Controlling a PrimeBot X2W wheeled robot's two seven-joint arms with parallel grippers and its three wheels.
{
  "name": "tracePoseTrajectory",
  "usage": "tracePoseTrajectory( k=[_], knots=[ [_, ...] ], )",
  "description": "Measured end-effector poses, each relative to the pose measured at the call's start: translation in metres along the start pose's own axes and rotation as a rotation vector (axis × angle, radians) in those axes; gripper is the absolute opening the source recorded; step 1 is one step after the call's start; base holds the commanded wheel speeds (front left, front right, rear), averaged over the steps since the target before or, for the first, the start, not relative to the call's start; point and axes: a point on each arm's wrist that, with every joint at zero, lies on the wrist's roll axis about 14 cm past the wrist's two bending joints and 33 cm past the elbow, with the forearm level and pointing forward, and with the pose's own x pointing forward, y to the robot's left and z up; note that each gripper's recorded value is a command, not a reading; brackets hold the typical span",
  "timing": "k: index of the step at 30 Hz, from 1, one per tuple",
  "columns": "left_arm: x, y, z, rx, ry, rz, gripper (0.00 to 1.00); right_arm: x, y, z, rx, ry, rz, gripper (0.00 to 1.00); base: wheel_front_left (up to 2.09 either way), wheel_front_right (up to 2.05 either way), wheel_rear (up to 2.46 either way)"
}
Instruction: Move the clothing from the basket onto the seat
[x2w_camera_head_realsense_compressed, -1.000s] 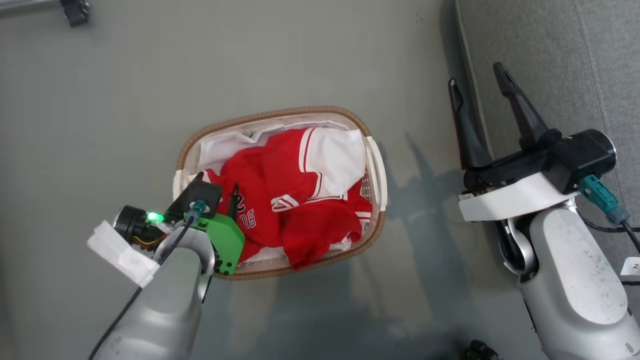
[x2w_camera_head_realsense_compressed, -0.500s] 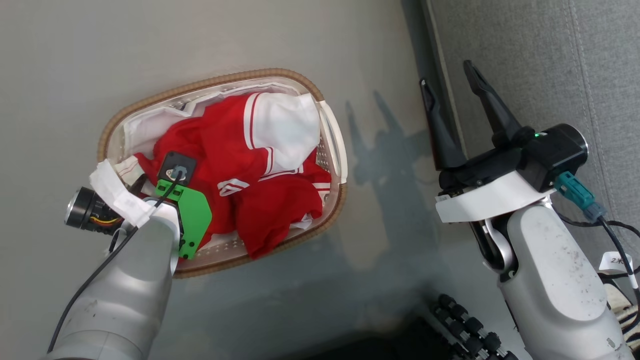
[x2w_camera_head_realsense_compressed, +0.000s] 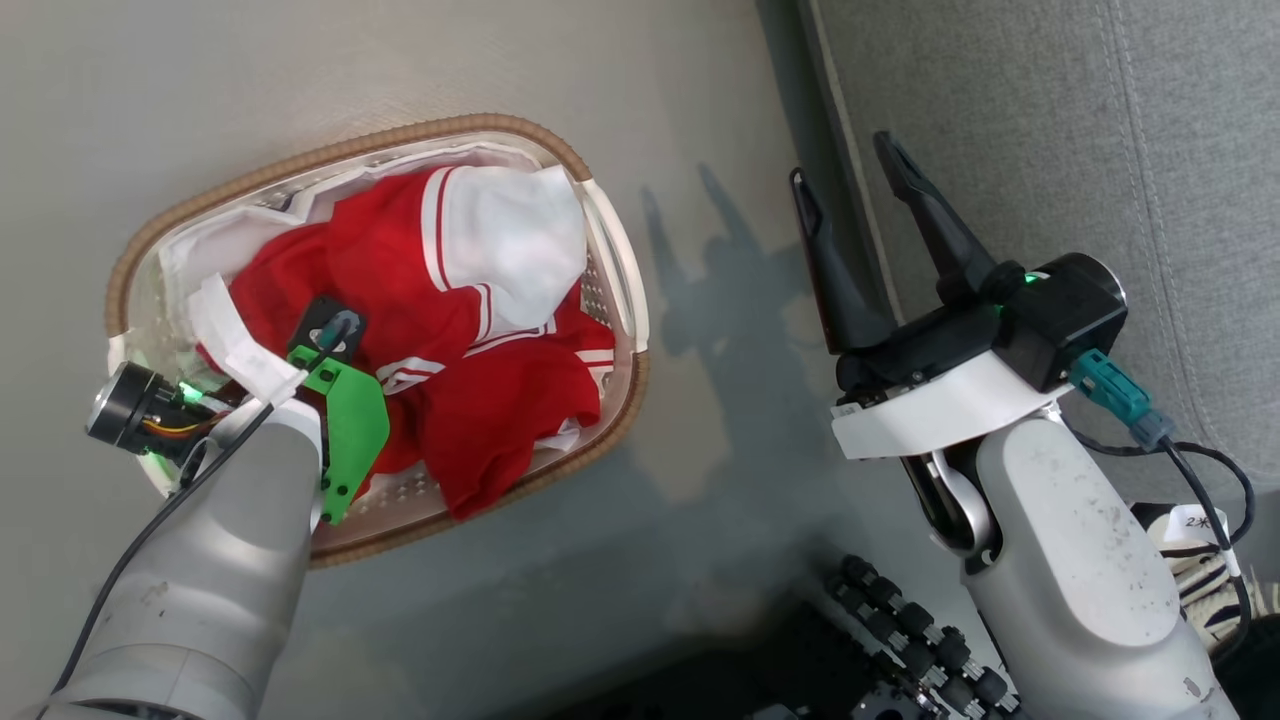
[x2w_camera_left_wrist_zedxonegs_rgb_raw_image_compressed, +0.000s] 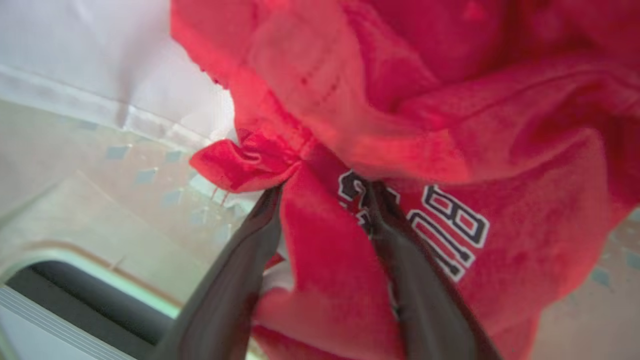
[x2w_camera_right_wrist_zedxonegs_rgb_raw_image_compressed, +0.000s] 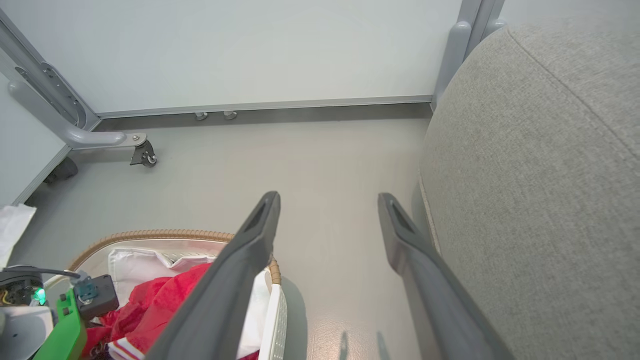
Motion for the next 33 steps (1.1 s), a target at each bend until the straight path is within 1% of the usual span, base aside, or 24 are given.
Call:
tracePoseTrajectory(
  k=[1,2,5,9,12,13,14,17,20,21,23,26,27,33],
  knots=[
    [0.001,-0.001,-0.001,0.011,0.011,-0.005,0.26,0.0,0.0,0.0,0.001,0.0,-0.001,1.0,0.0,0.0,0.0],
    [0.002,-0.001,-0.002,0.017,0.018,-0.007,0.01,0.0,-0.001,0.0,0.001,-0.001,-0.002,1.0,0.0,0.0,0.0],
    [0.006,-0.002,-0.005,0.051,0.032,-0.014,0.0,0.001,-0.002,0.001,0.004,-0.004,-0.006,1.0,0.0,0.0,0.0],
    [0.011,-0.004,-0.005,0.066,0.037,-0.028,0.0,0.002,-0.006,0.0,0.006,-0.003,-0.015,1.0,0.0,0.0,0.0],
    [0.01,-0.006,0.003,0.06,-0.011,-0.04,0.0,0.001,-0.01,0.001,0.005,-0.005,-0.028,1.0,0.0,0.0,0.0],
    [0.009,-0.007,0.007,0.043,-0.032,-0.045,0.0,0.001,-0.01,0.002,0.005,-0.006,-0.029,1.0,0.0,0.0,0.0],
    [0.006,-0.009,0.014,0.011,-0.068,-0.052,0.0,0.001,-0.011,0.003,0.005,-0.009,-0.03,1.0,0.0,0.0,0.0],
    [-0.005,-0.018,0.036,-0.002,-0.179,-0.065,0.0,0.0,-0.008,0.013,0.011,-0.031,-0.027,1.0,0.0,0.0,0.0],
    [-0.021,-0.02,0.053,-0.037,-0.284,-0.072,0.0,-0.002,-0.006,0.025,0.014,-0.058,-0.024,1.0,0.0,0.0,0.0],
    [-0.025,-0.02,0.057,-0.038,-0.312,-0.073,0.0,-0.003,-0.005,0.028,0.016,-0.064,-0.023,1.0,0.0,0.0,0.0],
    [-0.038,-0.018,0.066,-0.002,-0.377,-0.06,0.0,-0.006,-0.002,0.034,0.017,-0.077,-0.02,1.0,0.0,0.0,0.0],
    [-0.056,-0.013,0.074,-0.025,-0.464,-0.042,0.0,-0.01,0.002,0.044,0.016,-0.096,-0.014,1.0,0.0,0.0,0.0],
    [-0.068,-0.009,0.078,-0.051,-0.518,-0.034,0.0,-0.013,0.004,0.05,0.022,-0.111,-0.013,1.0,0.0,0.0,0.0],
    [-0.114,0.009,0.085,-0.192,-0.685,0.035,0.0,-0.027,0.015,0.062,0.021,-0.129,0.018,1.0,0.0,0.0,0.0]
  ],
)
